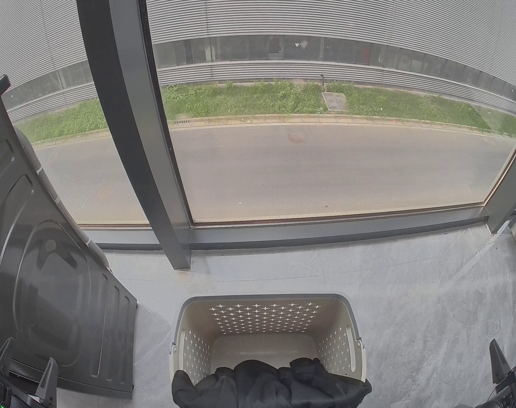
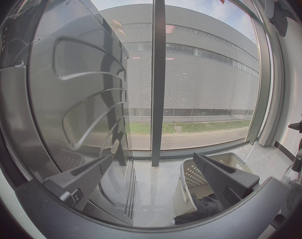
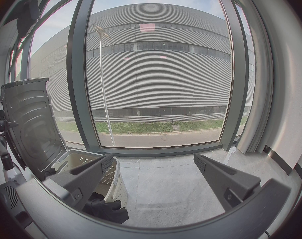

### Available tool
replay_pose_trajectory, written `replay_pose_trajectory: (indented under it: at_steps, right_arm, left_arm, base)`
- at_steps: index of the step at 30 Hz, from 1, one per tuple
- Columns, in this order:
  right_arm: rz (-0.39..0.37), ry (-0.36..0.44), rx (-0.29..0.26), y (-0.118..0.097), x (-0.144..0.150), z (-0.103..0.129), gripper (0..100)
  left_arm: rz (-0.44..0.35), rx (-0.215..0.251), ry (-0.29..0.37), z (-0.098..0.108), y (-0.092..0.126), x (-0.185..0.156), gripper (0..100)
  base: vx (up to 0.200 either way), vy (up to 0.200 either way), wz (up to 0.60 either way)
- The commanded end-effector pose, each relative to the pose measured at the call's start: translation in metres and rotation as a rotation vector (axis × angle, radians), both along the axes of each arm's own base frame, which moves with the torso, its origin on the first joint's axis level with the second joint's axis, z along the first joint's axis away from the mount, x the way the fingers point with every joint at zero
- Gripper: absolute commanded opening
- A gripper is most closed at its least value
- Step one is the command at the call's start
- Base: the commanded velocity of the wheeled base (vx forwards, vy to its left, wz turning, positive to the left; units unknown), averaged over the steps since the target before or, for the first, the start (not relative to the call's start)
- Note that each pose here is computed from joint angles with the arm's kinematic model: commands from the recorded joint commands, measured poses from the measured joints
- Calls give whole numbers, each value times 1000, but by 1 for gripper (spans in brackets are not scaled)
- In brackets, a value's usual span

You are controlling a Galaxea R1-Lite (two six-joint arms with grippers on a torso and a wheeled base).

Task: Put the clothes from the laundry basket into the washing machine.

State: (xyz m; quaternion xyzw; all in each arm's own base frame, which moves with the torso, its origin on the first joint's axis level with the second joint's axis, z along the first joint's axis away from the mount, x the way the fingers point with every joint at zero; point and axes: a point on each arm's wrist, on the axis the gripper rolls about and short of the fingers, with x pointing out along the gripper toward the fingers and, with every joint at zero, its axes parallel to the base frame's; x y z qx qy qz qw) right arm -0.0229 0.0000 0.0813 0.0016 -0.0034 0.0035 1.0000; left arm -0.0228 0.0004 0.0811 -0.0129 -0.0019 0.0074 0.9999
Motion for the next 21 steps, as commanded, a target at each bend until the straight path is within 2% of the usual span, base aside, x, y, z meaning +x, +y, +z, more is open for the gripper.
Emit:
replay_pose_trajectory:
  at_steps: [1,21]
  right_arm:
    - [1,1,0,0,0,-5,100]
    - [1,1,0,0,0,-5,100]
  left_arm:
    - [0,0,-3,-5,0,0,100]
    - [0,0,-3,-5,0,0,100]
  base:
    - [0,0,0]
    - [0,0,0]
